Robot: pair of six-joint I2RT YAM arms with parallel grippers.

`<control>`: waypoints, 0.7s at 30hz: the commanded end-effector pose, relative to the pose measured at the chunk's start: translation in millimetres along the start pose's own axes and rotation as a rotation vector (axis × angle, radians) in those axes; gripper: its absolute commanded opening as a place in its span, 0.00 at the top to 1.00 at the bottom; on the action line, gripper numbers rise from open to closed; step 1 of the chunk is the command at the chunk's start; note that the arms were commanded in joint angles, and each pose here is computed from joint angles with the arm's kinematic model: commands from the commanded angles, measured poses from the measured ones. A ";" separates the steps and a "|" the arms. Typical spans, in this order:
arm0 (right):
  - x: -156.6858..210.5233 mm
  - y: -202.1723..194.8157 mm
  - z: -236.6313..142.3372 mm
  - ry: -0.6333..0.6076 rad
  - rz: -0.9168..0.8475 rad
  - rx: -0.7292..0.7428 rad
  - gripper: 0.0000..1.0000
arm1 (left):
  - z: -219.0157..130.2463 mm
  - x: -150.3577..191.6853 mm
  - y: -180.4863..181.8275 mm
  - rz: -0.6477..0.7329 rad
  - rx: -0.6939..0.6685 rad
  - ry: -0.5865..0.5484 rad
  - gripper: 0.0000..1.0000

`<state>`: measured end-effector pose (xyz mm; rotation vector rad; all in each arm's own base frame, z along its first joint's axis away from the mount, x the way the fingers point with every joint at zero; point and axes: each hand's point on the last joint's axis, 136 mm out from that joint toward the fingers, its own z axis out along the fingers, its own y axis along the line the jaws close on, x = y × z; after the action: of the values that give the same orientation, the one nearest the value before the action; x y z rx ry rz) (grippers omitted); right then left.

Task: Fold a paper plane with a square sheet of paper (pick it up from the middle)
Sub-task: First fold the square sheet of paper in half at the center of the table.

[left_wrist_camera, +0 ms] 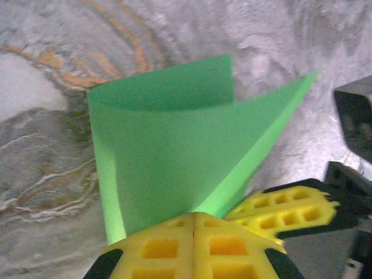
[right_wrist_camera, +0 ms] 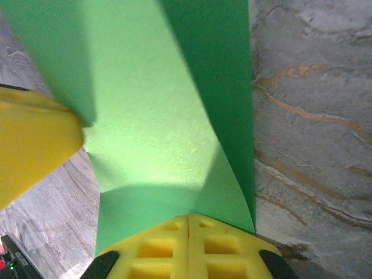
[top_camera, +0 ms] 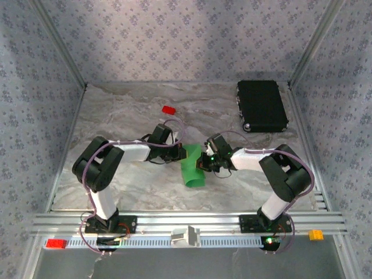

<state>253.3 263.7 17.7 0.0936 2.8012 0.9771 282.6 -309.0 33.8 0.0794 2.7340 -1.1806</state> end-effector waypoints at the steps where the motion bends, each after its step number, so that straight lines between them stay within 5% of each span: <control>1: 30.2 -56.1 5.7 0.067 0.080 0.204 0.97 | 9.3 10.6 19.9 -0.019 -0.029 0.040 1.00; 7: 31.0 -55.8 5.2 0.066 0.078 0.205 0.97 | 8.8 6.2 28.2 -0.030 -0.049 0.032 1.00; 16: 30.2 -56.0 4.9 0.064 0.078 0.208 0.97 | -2.8 -16.3 -8.6 0.038 0.023 0.017 1.00; 21: 31.9 -57.7 5.5 0.067 0.080 0.212 0.97 | 9.0 -12.9 11.1 0.007 0.011 0.063 1.00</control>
<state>253.6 263.9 17.7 0.1050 2.7976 0.9741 302.0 -312.5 38.7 0.1183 2.7191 -1.2066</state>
